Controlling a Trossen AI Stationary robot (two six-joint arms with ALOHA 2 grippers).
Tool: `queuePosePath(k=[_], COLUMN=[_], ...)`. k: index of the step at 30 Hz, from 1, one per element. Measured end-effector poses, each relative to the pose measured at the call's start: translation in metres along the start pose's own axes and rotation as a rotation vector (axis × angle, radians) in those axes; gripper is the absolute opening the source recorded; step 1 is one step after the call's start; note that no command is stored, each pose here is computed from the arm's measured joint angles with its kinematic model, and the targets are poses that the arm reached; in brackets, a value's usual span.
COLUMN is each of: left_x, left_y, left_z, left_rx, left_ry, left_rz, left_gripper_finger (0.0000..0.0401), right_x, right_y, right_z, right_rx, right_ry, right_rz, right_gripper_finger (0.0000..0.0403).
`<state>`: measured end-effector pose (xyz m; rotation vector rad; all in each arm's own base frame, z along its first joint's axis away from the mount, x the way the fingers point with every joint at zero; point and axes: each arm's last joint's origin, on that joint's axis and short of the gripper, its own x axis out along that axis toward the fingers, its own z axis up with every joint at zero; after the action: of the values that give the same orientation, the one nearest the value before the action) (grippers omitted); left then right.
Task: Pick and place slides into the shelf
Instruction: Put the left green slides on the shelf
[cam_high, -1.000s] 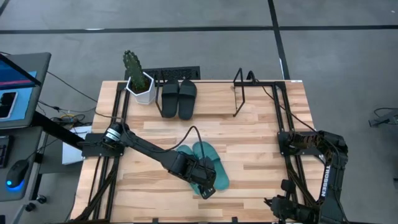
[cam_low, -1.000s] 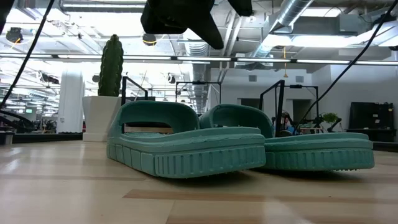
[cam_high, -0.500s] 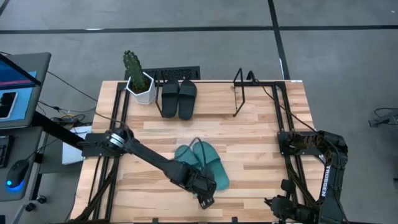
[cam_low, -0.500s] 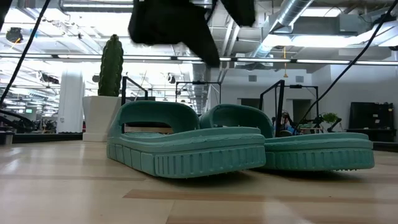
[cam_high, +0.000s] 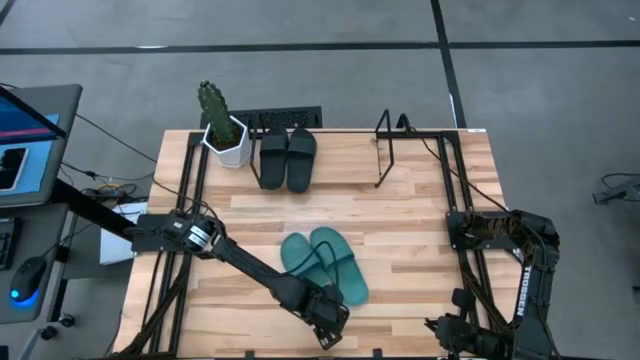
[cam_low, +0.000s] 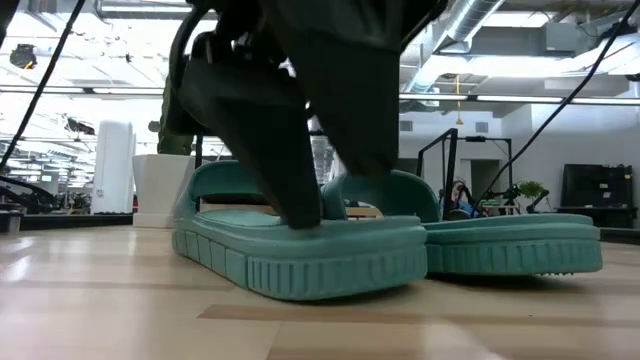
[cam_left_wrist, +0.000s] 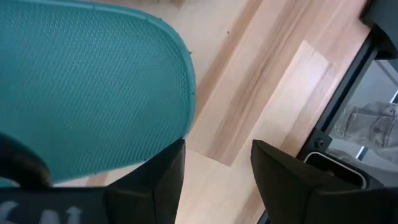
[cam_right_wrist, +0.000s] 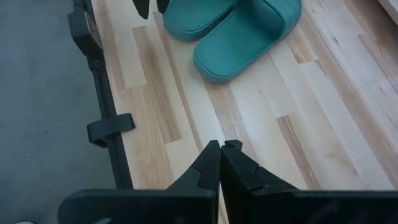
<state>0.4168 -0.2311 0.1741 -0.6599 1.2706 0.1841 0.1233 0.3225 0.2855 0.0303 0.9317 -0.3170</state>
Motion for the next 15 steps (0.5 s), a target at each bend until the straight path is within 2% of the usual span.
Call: queuePosePath(k=[8,15], left_x=[-0.010,-0.030], left_y=[-0.005,-0.016], left_z=[0.003,0.014], left_rx=[0.028,0.091], left_ry=[0.002,-0.071], left_rz=[-0.009,-0.030], left_gripper_finger=[0.0157,0.0128], right_x=[0.000,0.000], right_y=[0.000,0.000], right_z=[0.000,0.000], right_rx=[0.001,0.000], right_ry=[0.000,0.000], right_rz=[-0.001,-0.001], right_gripper_finger=[0.0000,0.0000])
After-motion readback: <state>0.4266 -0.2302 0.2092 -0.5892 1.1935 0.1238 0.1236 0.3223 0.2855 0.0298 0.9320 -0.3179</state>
